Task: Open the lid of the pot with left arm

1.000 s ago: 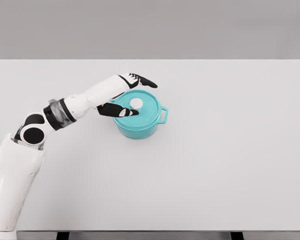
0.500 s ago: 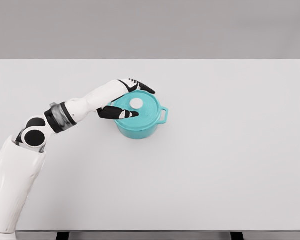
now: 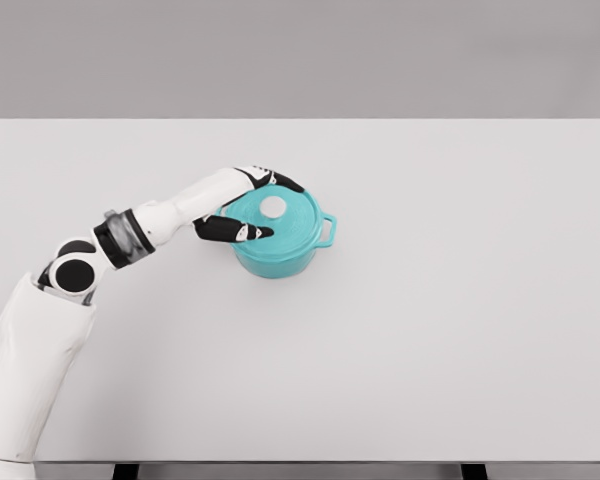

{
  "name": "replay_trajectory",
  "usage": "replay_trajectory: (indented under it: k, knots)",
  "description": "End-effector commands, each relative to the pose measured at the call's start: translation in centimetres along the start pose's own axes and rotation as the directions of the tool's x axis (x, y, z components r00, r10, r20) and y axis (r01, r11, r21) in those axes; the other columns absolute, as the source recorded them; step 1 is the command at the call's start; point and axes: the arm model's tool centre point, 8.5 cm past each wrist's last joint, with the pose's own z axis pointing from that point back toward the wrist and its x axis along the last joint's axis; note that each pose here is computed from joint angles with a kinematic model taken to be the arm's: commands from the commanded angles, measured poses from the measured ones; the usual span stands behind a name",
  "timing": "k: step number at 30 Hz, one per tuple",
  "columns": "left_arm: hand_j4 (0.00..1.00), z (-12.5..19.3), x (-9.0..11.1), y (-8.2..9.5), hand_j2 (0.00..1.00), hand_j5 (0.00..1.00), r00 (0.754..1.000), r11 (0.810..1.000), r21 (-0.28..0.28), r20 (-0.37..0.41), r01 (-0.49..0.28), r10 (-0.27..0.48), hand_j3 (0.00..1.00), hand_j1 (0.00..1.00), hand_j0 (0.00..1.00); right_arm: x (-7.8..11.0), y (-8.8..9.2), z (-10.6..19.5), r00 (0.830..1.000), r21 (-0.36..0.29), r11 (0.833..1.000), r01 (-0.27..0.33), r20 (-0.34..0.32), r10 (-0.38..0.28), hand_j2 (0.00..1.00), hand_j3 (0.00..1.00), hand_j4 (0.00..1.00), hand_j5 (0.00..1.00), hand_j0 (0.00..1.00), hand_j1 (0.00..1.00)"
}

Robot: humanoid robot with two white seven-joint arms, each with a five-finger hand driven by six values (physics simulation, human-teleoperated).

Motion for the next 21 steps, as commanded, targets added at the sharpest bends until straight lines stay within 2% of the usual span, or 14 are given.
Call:
replay_trajectory:
  k: [1, 21]
  knots:
    - [0.76, -0.1, -0.1, -0.2, 0.76, 0.76, 1.000, 1.000, 0.002, -0.007, -0.019, 0.019, 0.76, 0.76, 0.76, 0.0, 0.0, 0.0, 1.000, 0.000, 1.000, 0.001, 0.000, -0.001, 1.00, 1.00, 1.00, 1.00, 1.00, 1.00]
    - [0.75, -0.3, -1.3, -0.2, 0.75, 0.75, 0.996, 0.997, 0.001, -0.059, -0.073, 0.073, 0.75, 0.75, 0.75, 0.0, 0.0, 0.0, 1.000, 0.000, 1.000, 0.001, 0.000, -0.001, 1.00, 1.00, 1.00, 1.00, 1.00, 1.00]
